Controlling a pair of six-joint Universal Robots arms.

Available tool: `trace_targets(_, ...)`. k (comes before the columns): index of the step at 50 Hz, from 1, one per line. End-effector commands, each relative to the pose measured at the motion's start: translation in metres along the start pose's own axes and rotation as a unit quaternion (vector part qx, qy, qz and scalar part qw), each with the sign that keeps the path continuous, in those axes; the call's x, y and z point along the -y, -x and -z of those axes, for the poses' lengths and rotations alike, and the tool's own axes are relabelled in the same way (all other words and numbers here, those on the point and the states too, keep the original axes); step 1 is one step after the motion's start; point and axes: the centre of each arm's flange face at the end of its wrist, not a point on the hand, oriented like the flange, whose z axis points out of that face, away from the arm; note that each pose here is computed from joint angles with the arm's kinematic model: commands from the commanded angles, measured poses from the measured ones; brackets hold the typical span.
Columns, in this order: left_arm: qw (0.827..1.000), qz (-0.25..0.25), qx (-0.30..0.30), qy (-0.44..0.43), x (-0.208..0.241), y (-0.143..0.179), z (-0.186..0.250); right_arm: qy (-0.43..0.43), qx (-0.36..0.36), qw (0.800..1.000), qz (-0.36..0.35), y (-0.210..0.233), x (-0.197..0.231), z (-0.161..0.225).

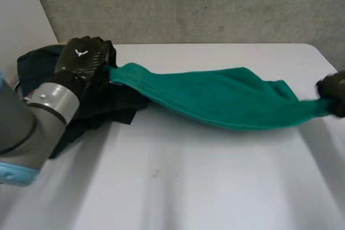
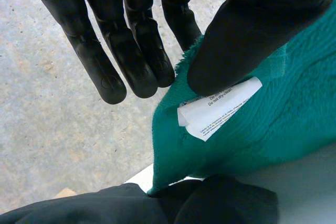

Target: Fold the laundry.

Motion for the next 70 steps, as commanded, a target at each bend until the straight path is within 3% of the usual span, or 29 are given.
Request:
trace_targets(1,0.999,-0.021,-0.004,0.036,0.054,0.005,0.044,0.009,-0.084,0.995,0.053,-0.057,0.056,0.077)
trace_targets(7,0.994,-0.081,-0.017,0.074,0.067,0.004,0.063,0.043,-0.071,0.991,0.105,-0.056,0.063,0.099)
trace_targets(11,0.987,-0.117,-0.033,0.102,0.055,0.0,0.06,0.055,-0.025,0.992,0.114,-0.035,0.056,0.088)
trace_targets(16,0.979,-0.126,-0.048,0.154,0.013,-0.001,0.025,0.104,0.031,0.986,0.123,0.001,0.042,0.056)
trace_targets(21,0.973,-0.125,-0.067,0.18,-0.025,-0.007,-0.022,0.116,-0.008,0.982,0.151,0.006,0.034,0.019)
trace_targets(23,0.976,-0.128,-0.067,0.163,-0.026,-0.01,-0.039,0.092,-0.055,0.981,0.164,-0.003,0.04,0.001)
trace_targets(27,0.987,-0.145,-0.032,0.054,0.0,0.0,-0.089,0.011,-0.156,0.973,0.172,-0.03,0.071,-0.024)
trace_targets(30,0.982,-0.164,0.027,-0.092,0.05,0.016,-0.119,-0.071,-0.222,0.96,0.157,-0.048,0.104,-0.028)
trace_targets(31,0.976,-0.168,0.044,-0.133,0.063,0.02,-0.124,-0.135,-0.266,0.944,0.14,-0.06,0.126,-0.026)
trace_targets(32,0.958,-0.176,0.085,-0.21,0.09,0.028,-0.13,-0.166,-0.288,0.934,0.131,-0.067,0.137,-0.024)
trace_targets(34,0.938,-0.175,0.116,-0.275,0.111,0.034,-0.132,-0.223,-0.322,0.913,0.112,-0.077,0.153,-0.019)
trace_targets(35,0.928,-0.176,0.129,-0.303,0.121,0.037,-0.131,-0.269,-0.349,0.892,0.098,-0.086,0.167,-0.01)
trace_targets(36,0.91,-0.176,0.145,-0.347,0.137,0.038,-0.129,-0.286,-0.357,0.884,0.095,-0.088,0.172,-0.006)
trace_targets(38,0.905,-0.174,0.146,-0.359,0.14,0.037,-0.128,-0.297,-0.363,0.878,0.093,-0.089,0.176,-0.001)
trace_targets(49,0.96,-0.117,0.088,-0.24,0.069,0.023,-0.115,-0.254,-0.282,0.921,0.084,-0.048,0.15,-0.013)
trace_targets(55,0.982,-0.107,0.049,-0.147,0.005,0.004,-0.097,-0.183,-0.187,0.962,0.082,-0.013,0.097,-0.049)
trace_targets(63,0.995,-0.095,-0.005,-0.039,-0.058,-0.031,-0.062,-0.068,-0.096,0.991,0.067,0.03,0.029,-0.077)
trace_targets(70,0.99,-0.087,-0.052,0.096,-0.087,-0.045,-0.012,0.046,-0.009,0.996,0.072,0.056,-0.004,-0.051)
